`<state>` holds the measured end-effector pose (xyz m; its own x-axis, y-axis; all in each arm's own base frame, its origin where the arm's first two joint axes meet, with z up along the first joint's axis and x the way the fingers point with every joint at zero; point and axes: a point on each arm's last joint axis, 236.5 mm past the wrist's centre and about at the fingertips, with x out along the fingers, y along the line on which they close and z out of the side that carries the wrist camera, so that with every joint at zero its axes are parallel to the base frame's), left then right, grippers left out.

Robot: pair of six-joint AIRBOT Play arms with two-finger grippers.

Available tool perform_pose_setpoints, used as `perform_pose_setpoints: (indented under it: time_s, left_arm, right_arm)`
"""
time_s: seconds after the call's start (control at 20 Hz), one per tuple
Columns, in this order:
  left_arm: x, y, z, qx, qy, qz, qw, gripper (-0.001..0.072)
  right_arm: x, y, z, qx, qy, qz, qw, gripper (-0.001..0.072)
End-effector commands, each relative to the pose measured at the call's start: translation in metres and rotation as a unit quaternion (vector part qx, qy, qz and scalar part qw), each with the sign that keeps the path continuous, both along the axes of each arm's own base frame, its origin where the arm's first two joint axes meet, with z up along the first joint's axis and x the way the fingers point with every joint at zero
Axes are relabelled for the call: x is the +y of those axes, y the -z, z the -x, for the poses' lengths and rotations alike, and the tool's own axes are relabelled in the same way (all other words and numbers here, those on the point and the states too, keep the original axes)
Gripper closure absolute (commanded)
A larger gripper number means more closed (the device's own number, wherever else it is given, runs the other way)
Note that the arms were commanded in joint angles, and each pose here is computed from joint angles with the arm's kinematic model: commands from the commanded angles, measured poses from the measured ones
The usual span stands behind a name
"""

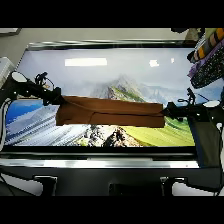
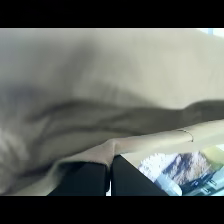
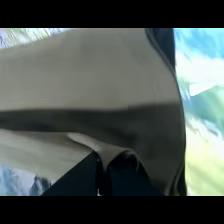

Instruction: Fold the clothes and pants, and hang the long-sleeved shirts on hangers.

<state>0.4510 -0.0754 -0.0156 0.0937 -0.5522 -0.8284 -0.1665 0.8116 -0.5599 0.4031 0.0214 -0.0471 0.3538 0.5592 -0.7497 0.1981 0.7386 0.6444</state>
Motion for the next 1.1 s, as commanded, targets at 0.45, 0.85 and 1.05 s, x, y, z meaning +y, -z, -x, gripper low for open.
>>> perform_pose_setpoints:
  time_s: [0.45,0.85,1.05]
  left_arm:
    - [-0.007,0.041,-0.026,0.028,0.000,-0.001,1.000,0.0691]
    - [0.012,-0.026,-0.054,-0.041,0.007,-0.018,0.999,0.0434]
    - [0.021,-0.052,-0.053,-0.054,0.017,-0.053,0.997,0.0434]
  right_arm:
    - [-0.005,0.030,-0.035,0.033,0.015,0.065,0.997,0.0629]
    - [-0.074,-0.021,-0.017,0.062,0.075,0.025,0.995,0.0209]
    - [-0.059,0.007,-0.013,0.083,0.039,-0.018,0.996,0.0062]
